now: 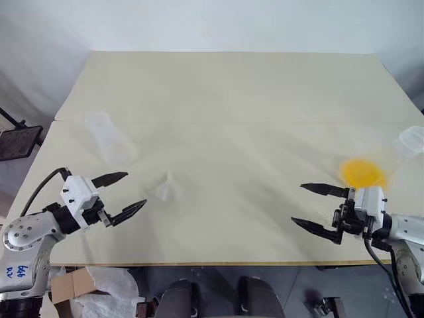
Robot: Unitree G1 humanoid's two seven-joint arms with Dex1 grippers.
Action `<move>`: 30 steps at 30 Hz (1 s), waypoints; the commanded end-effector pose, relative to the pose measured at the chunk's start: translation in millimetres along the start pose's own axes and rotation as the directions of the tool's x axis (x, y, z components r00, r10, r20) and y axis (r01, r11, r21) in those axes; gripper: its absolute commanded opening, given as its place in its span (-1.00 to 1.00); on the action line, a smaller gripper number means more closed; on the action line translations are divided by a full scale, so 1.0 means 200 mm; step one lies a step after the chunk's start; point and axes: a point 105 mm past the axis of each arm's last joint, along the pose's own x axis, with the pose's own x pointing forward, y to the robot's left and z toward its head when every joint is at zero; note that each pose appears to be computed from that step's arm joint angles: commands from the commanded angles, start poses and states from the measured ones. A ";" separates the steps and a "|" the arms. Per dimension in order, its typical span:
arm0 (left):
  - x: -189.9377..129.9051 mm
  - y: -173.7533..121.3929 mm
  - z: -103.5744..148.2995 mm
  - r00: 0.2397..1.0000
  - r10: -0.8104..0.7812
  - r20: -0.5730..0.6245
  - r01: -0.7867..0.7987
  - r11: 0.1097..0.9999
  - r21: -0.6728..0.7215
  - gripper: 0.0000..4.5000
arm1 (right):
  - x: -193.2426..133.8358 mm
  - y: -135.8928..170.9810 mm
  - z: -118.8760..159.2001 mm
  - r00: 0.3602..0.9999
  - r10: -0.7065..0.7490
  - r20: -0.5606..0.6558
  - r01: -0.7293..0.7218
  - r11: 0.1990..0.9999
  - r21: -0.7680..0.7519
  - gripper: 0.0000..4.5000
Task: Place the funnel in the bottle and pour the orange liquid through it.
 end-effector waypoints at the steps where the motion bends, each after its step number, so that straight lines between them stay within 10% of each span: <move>1: -0.02 -0.01 0.04 1.000 -0.004 0.007 0.004 1.000 0.030 1.00 | 0.00 -0.02 0.03 1.000 -0.010 0.021 0.010 1.000 -0.023 0.98; 11: -0.27 0.05 -0.12 0.926 0.377 0.022 -0.362 0.903 -0.229 1.00 | 0.32 -0.03 0.22 0.959 -0.056 0.279 0.042 0.997 0.057 0.98; 18: -0.48 0.08 -0.25 0.742 0.669 -0.035 -0.645 0.699 -0.310 1.00 | 0.54 -0.04 0.33 0.915 -0.095 0.393 0.069 0.994 0.081 0.98; 30: -0.24 0.34 -0.04 0.752 0.649 0.116 -0.593 0.742 -0.312 1.00 | 0.43 -0.07 0.26 0.946 -0.109 0.306 0.095 0.994 0.062 0.98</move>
